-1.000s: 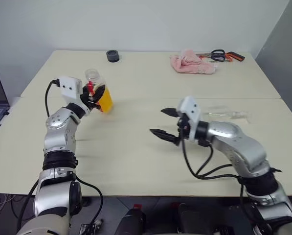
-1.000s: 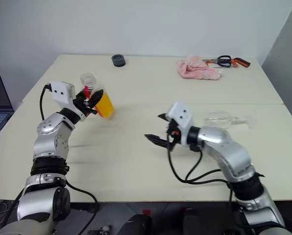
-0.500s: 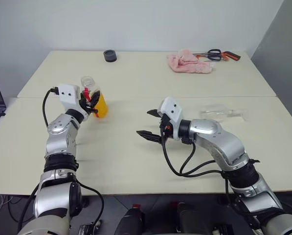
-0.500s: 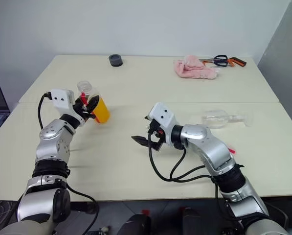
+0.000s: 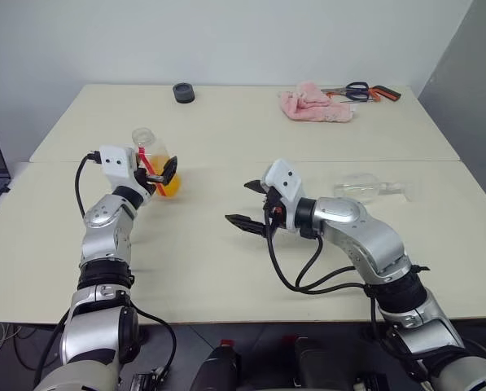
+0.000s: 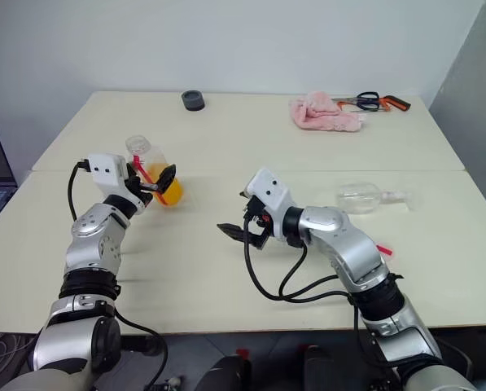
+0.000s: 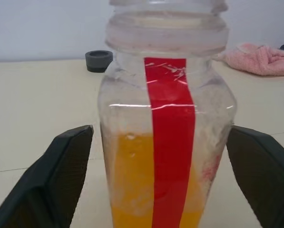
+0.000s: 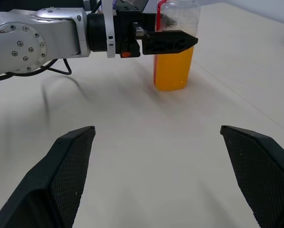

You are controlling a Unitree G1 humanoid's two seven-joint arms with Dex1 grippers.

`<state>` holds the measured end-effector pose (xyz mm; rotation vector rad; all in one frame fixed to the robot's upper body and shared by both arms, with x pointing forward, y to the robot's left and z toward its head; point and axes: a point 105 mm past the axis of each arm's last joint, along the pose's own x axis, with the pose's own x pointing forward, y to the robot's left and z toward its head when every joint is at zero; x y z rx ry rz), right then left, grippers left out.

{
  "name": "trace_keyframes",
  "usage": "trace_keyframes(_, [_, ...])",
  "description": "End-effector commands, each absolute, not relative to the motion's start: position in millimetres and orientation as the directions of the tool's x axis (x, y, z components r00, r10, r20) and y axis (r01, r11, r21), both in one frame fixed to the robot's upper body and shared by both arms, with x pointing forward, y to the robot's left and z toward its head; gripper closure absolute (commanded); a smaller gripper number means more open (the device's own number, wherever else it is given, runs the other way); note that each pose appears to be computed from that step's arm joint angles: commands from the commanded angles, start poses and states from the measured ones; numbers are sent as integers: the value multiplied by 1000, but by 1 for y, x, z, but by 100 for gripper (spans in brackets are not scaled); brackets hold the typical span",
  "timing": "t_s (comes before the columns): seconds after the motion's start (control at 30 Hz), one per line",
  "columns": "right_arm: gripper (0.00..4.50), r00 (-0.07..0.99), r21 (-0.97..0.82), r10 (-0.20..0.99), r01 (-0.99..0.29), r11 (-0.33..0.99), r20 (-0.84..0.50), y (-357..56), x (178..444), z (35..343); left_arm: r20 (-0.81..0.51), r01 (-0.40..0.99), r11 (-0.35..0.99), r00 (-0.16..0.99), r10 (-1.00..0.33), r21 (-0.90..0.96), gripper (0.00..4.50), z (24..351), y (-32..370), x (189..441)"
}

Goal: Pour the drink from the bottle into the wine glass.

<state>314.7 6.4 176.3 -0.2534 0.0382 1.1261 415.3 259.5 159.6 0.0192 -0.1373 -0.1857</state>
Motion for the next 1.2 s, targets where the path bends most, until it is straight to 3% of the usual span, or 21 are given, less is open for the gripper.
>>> trace_keyframes(0.03, [0, 432, -205, 895, -891, 405, -109, 7, 312, 192, 193, 184, 980, 962, -195, 74, 4, 179, 261, 411])
trace_keyframes(0.57, [0, 470, -246, 879, -864, 439, -84, -31, 295, 191, 166, 61, 985, 982, -88, 161, 4, 160, 281, 371])
trace_keyframes(0.8, [0, 574, -323, 818, -779, 538, -21, -73, 277, 202, 63, 270, 942, 956, -287, 201, 4, 155, 266, 336])
trace_keyframes(0.9, [0, 624, -335, 781, -741, 582, -23, -92, 273, 206, 2, 412, 883, 906, -423, 223, 4, 152, 242, 322])
trace_keyframes(1.07, [0, 737, -479, 661, -635, 605, -142, -141, 280, 195, -65, 633, 749, 771, -634, 195, 4, 151, 191, 308])
trace_keyframes(1.2, [0, 834, -681, 494, -512, 523, -248, -190, 297, 178, -106, 781, 595, 618, -779, 190, 4, 156, 156, 300])
